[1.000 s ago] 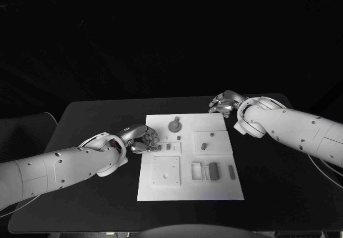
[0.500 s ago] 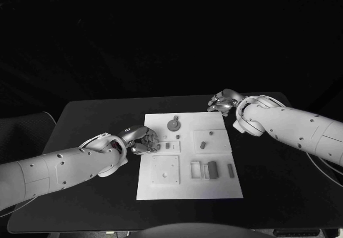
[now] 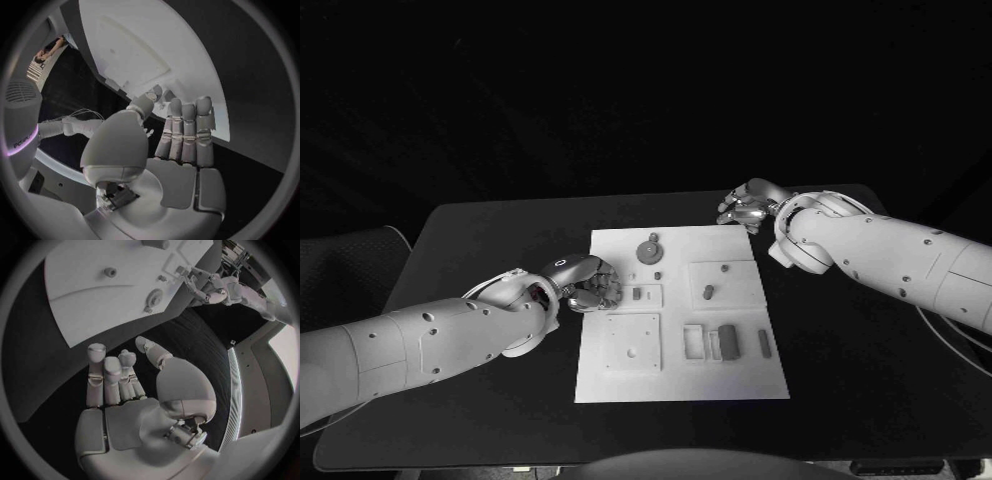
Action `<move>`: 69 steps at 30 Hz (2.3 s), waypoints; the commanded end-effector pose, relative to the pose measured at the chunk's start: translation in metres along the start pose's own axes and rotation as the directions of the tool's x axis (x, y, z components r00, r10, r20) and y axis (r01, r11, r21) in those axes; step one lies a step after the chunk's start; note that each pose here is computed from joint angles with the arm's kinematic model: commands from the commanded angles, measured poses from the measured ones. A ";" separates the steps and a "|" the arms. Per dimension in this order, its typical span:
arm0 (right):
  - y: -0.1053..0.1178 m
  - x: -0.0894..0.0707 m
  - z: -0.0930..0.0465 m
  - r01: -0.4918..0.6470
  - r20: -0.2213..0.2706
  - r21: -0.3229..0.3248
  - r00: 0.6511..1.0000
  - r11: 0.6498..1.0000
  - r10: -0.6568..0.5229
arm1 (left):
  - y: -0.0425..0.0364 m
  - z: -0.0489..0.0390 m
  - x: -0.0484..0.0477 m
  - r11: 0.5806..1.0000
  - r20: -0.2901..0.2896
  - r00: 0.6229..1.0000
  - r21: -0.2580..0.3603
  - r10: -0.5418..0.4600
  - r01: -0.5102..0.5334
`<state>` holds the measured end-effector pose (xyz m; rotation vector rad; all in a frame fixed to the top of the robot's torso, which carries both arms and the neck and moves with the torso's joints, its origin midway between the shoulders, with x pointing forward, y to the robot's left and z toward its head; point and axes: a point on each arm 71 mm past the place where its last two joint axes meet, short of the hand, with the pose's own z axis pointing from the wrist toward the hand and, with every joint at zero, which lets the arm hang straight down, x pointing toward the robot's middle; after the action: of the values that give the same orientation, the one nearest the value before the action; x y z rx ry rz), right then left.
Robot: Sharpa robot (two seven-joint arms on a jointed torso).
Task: Assemble the parts on the task board
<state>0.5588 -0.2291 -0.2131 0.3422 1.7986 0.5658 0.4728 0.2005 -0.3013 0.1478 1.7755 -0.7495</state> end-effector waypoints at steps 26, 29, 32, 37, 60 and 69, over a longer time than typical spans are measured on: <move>0.002 0.001 0.000 0.001 -0.001 -0.011 1.000 1.000 -0.001 | -0.0011 0.0078 0.0039 1.000 -0.024 1.000 -0.022 0.019 -0.019; 0.002 0.001 0.000 0.001 -0.001 -0.011 1.000 1.000 -0.001 | -0.0017 0.0085 0.0044 1.000 -0.028 0.999 -0.022 0.018 -0.019; 0.002 0.001 0.000 0.001 -0.001 -0.011 1.000 1.000 -0.001 | -0.0010 0.0085 0.0042 1.000 -0.028 0.999 -0.024 0.019 -0.020; 0.002 0.001 0.000 0.001 -0.001 -0.011 1.000 1.000 -0.001 | -0.0007 0.0087 0.0043 0.999 -0.029 0.999 -0.025 0.019 -0.020; 0.002 0.001 0.000 0.001 -0.002 -0.011 1.000 1.000 -0.001 | -0.0012 0.0105 0.0051 0.999 -0.035 0.999 -0.032 0.011 -0.012; 0.002 0.001 0.000 0.001 -0.002 -0.011 1.000 1.000 -0.001 | -0.0013 0.0105 0.0062 0.999 -0.050 0.999 -0.033 0.009 -0.010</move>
<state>0.5583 -0.2286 -0.2131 0.3422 1.7985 0.5675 0.4799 0.1939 -0.3058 0.1506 1.8066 -0.7103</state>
